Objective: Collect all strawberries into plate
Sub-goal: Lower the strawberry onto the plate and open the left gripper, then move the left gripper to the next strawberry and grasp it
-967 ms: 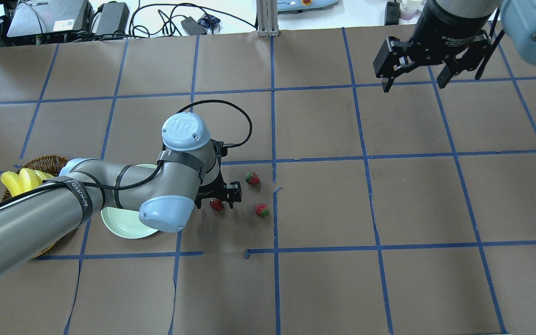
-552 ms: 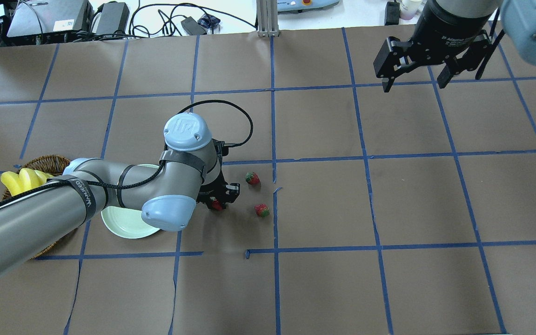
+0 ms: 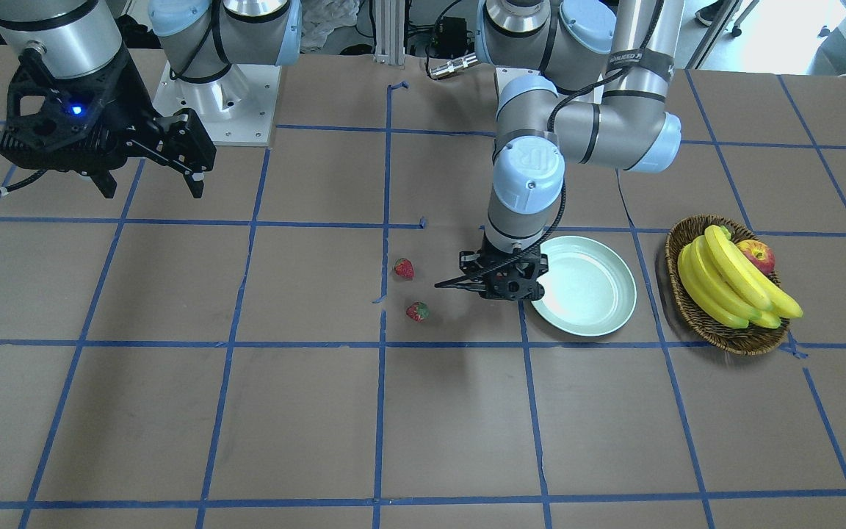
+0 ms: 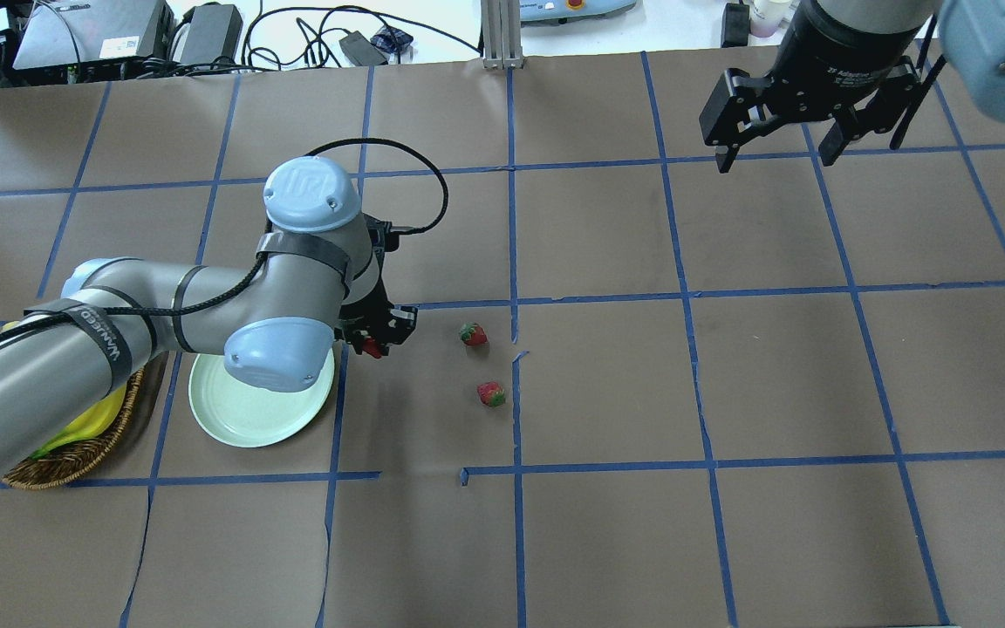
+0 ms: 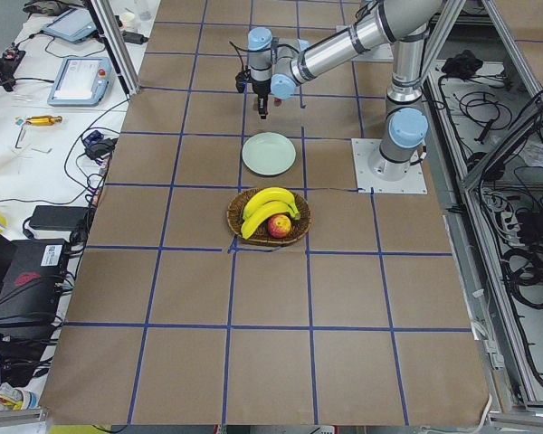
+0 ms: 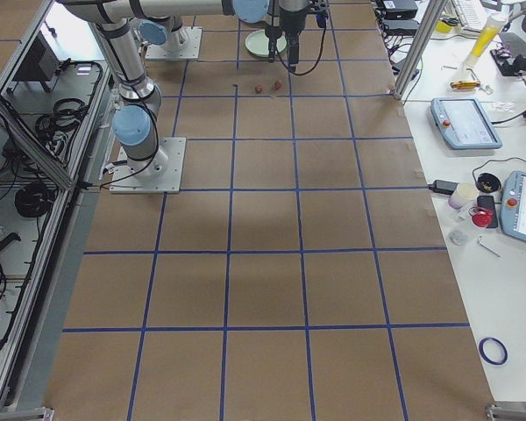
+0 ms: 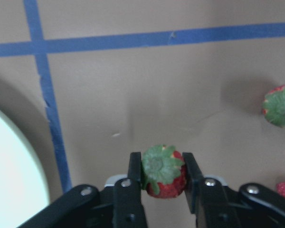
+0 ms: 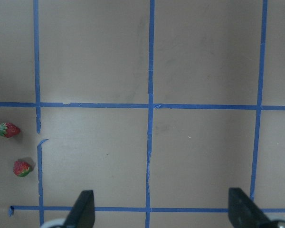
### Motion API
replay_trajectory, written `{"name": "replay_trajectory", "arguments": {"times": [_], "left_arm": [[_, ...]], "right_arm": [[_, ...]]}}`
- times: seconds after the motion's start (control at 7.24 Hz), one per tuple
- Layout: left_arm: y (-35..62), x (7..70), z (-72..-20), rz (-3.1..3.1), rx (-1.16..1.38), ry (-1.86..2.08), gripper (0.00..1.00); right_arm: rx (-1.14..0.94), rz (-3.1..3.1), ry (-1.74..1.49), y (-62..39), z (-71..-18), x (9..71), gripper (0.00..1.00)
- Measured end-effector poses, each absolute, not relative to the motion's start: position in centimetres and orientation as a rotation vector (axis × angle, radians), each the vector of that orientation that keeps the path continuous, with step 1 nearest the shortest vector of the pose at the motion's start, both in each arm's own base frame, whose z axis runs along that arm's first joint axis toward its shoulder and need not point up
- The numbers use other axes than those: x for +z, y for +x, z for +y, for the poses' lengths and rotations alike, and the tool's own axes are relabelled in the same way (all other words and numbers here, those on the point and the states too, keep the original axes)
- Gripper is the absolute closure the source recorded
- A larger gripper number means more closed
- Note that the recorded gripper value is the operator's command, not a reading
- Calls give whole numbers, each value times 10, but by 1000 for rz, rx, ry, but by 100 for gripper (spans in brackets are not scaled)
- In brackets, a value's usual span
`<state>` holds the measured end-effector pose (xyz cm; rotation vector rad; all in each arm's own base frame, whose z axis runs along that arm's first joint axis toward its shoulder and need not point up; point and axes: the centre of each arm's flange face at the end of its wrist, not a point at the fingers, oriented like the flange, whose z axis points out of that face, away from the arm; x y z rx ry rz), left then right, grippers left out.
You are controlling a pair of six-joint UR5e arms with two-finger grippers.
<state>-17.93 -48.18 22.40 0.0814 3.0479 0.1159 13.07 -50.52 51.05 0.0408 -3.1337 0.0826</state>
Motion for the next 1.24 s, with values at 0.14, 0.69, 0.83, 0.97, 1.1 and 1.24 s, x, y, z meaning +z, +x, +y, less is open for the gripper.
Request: {"name": "replay_trajectory", "arguments": {"times": [0.14,0.69,0.83,0.97,1.1,1.24], "left_arm": [[-141,228,-483,3025,178,82,21],[-101,223,-471,3053,260,75,0],[-128,232,-477,3086,203,-32,0],[-166,243,-486,3123,145,-146,0],[-206,245,-493,3150,101,-247,1],[-241,237,-499,3162,44,-340,2]], "right_arm": [[82,-3132,40,130,-505,511,0],[83,-3137,41,131,-505,511,0],[84,-3138,41,131,-505,511,0],[83,-3139,41,131,-505,511,0],[83,-3139,41,131,-505,511,0],[84,-3139,40,131,-505,511,0]]}}
